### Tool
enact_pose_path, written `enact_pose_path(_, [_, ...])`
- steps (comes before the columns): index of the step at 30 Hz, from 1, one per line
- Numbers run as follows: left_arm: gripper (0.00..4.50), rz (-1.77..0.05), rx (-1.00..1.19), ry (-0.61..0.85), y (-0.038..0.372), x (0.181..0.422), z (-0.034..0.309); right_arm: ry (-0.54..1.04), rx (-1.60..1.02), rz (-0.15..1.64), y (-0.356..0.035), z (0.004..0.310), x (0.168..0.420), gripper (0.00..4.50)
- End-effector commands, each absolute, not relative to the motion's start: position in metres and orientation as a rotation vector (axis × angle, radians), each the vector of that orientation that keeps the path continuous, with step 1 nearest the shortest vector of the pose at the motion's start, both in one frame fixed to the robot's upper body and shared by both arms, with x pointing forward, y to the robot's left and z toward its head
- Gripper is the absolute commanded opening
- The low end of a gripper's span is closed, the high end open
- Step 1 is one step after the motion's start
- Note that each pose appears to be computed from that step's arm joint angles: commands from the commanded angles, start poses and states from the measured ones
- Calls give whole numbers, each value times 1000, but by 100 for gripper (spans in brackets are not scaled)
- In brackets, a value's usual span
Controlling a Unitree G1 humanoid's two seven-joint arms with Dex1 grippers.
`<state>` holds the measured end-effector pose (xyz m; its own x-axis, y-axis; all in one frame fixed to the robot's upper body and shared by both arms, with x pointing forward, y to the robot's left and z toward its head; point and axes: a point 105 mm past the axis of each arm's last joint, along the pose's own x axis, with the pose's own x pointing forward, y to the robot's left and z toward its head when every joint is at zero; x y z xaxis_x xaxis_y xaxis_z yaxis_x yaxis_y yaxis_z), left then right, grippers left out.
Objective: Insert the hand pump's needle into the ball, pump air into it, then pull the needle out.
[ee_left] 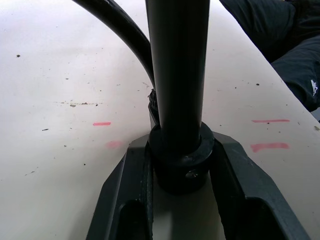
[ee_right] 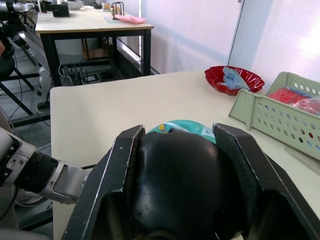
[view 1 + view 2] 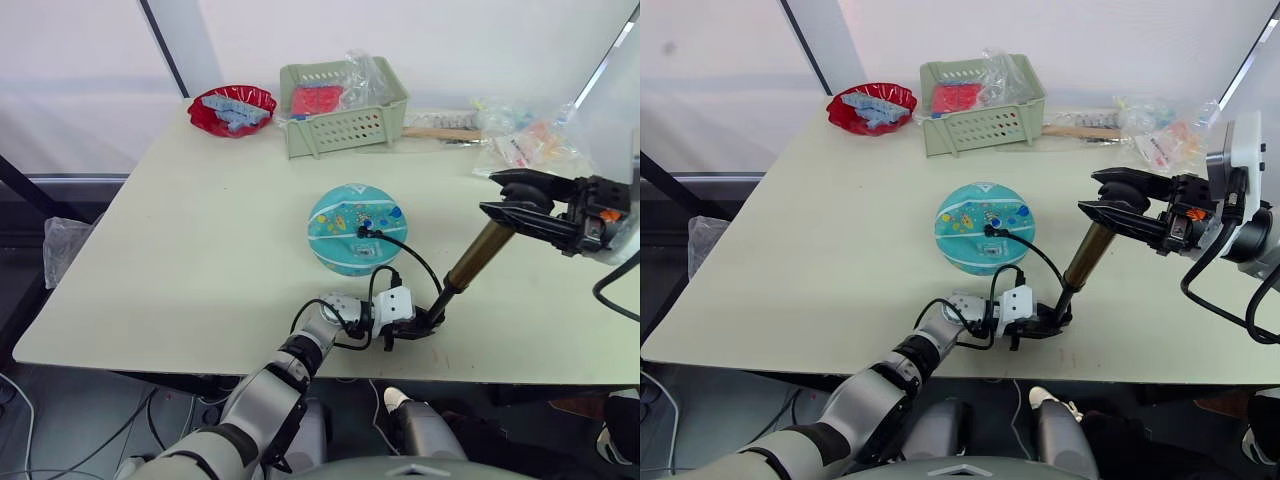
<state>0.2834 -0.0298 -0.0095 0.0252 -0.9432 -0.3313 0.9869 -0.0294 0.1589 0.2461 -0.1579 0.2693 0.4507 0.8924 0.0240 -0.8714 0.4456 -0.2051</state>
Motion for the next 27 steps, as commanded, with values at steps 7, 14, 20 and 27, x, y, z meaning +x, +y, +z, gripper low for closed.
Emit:
enact_pose_path(7, [108, -1573, 435, 427, 2, 256, -66, 7, -252, 993, -157, 185, 256, 179])
enact_pose_path(14, [108, -1567, 439, 434, 6, 258, -66, 58, -249, 959, -150, 131, 257, 179])
enact_pose_path(20, [108, -1572, 456, 444, 9, 259, -66, 43, -254, 941, -149, 118, 259, 179])
enact_pose_path(27, [108, -1570, 447, 456, 11, 257, -68, -132, -208, 948, -148, 173, 259, 179])
